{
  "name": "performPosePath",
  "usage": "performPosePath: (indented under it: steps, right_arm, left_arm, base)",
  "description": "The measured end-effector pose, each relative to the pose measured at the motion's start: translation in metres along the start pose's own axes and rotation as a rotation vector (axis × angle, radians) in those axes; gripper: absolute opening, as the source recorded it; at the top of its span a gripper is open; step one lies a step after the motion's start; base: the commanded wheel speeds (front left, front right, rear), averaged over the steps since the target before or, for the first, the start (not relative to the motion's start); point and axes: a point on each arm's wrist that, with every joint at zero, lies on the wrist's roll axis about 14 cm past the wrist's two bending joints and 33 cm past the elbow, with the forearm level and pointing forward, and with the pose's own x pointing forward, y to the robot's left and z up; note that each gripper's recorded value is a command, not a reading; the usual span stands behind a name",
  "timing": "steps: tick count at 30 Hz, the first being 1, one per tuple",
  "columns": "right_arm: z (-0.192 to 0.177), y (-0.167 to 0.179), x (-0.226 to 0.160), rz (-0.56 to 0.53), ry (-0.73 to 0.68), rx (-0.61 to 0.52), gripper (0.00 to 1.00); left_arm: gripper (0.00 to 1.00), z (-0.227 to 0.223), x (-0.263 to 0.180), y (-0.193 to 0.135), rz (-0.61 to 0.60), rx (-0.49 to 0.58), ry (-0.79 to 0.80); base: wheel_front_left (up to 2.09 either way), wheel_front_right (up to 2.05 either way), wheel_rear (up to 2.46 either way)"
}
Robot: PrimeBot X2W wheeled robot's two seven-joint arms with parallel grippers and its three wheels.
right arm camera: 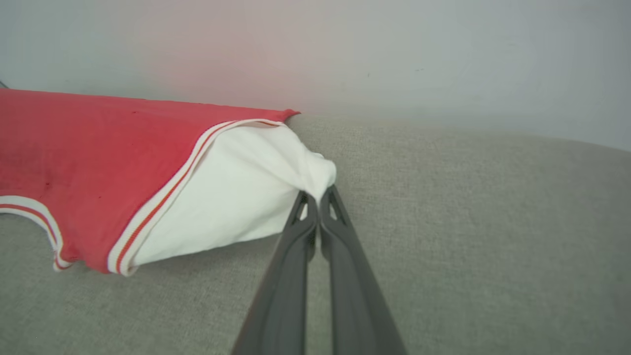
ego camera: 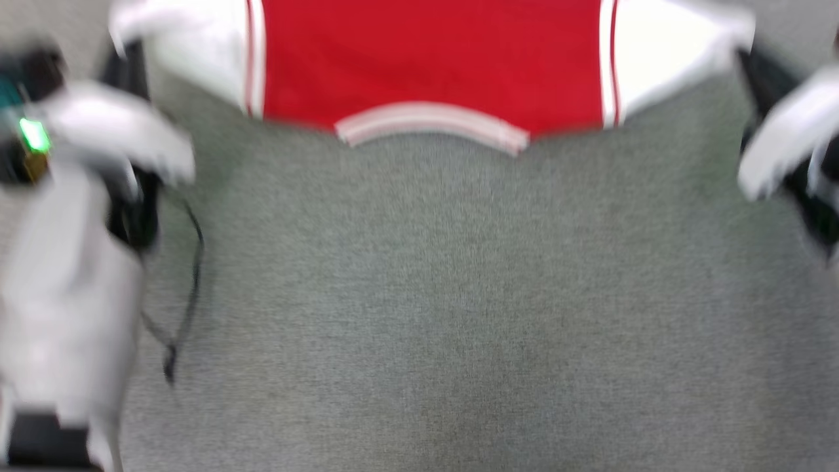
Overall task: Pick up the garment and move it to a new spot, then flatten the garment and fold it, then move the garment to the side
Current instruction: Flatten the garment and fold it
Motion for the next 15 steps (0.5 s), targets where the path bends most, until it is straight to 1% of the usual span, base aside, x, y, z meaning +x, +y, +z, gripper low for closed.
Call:
performPosePath:
  steps: [1,4,5,6,9,15]
  right_arm:
    - [0.000,0.000,0.000,0.000,0.000,0.000,0.00]
    - [-0.016,0.002,-0.031,0.003,0.032,0.022,0.00]
    - [-0.023,0.005,-0.051,0.008,0.044,0.038,0.00]
    - [-0.023,0.005,-0.051,0.008,0.044,0.038,0.00]
    - [-0.043,0.011,-0.083,0.022,0.107,0.045,0.00]
    - [-0.070,0.021,-0.142,0.021,0.175,0.083,0.00]
  left_arm:
    - [0.00,0.000,0.000,0.000,0.000,0.000,0.000]
    - [0.00,-0.014,-0.041,0.009,0.034,-0.009,0.032]
    - [0.00,-0.023,-0.067,0.013,0.051,-0.010,0.057]
    - [0.00,-0.023,-0.067,0.013,0.051,-0.010,0.057]
    - [0.00,-0.031,-0.105,0.020,0.074,-0.020,0.104]
    - [0.00,-0.034,-0.174,0.031,0.141,-0.016,0.164]
  base:
    - [0.00,0.00,0.00]
    - [0.00,0.00,0.00]
    - [0.00,0.00,0.00]
    - [0.00,0.00,0.00]
    - [0.00,0.00,0.00]
    - [0.00,0.00,0.00]
